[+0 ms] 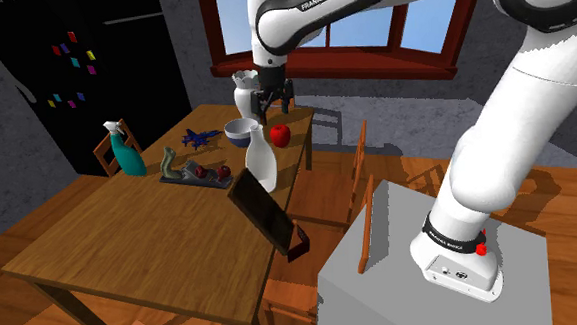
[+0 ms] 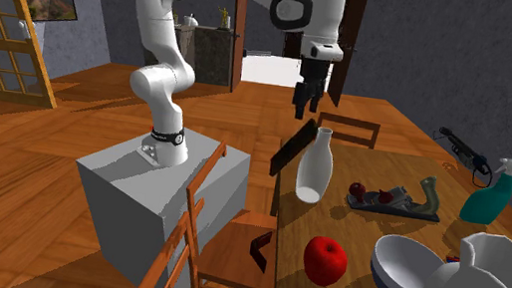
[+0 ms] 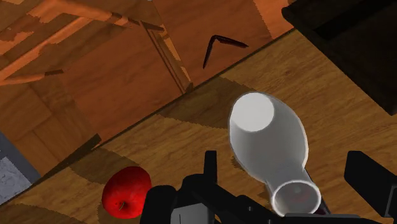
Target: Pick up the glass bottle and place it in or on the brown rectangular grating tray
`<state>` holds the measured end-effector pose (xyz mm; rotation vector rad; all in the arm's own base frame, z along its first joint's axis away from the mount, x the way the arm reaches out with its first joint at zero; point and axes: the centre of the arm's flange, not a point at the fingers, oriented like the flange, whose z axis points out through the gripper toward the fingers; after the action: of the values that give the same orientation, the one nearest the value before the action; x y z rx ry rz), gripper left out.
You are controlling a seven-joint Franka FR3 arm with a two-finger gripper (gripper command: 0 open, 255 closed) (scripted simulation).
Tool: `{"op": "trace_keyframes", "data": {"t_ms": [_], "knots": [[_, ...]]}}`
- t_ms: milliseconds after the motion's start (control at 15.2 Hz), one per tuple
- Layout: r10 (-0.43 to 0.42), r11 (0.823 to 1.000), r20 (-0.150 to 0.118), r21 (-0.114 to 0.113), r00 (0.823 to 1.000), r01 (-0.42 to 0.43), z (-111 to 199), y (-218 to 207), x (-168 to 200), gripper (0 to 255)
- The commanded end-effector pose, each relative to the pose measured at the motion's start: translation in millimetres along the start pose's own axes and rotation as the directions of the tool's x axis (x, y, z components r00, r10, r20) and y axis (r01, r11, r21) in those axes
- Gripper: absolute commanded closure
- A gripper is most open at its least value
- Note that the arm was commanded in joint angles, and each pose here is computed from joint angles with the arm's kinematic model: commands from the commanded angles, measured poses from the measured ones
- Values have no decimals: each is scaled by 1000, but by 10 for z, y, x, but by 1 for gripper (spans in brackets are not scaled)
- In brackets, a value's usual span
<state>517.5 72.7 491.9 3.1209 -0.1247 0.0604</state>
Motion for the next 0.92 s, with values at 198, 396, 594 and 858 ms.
{"op": "trace_keyframes", "data": {"t_ms": [198,396,594,858], "knots": [[2,1000,-11,15,1000,-1,271,-261,476,0],[2,1000,-11,15,1000,-1,429,-264,478,0],[2,1000,-11,15,1000,-1,587,-266,480,0],[2,1000,-11,15,1000,-1,670,-267,481,0]]}}
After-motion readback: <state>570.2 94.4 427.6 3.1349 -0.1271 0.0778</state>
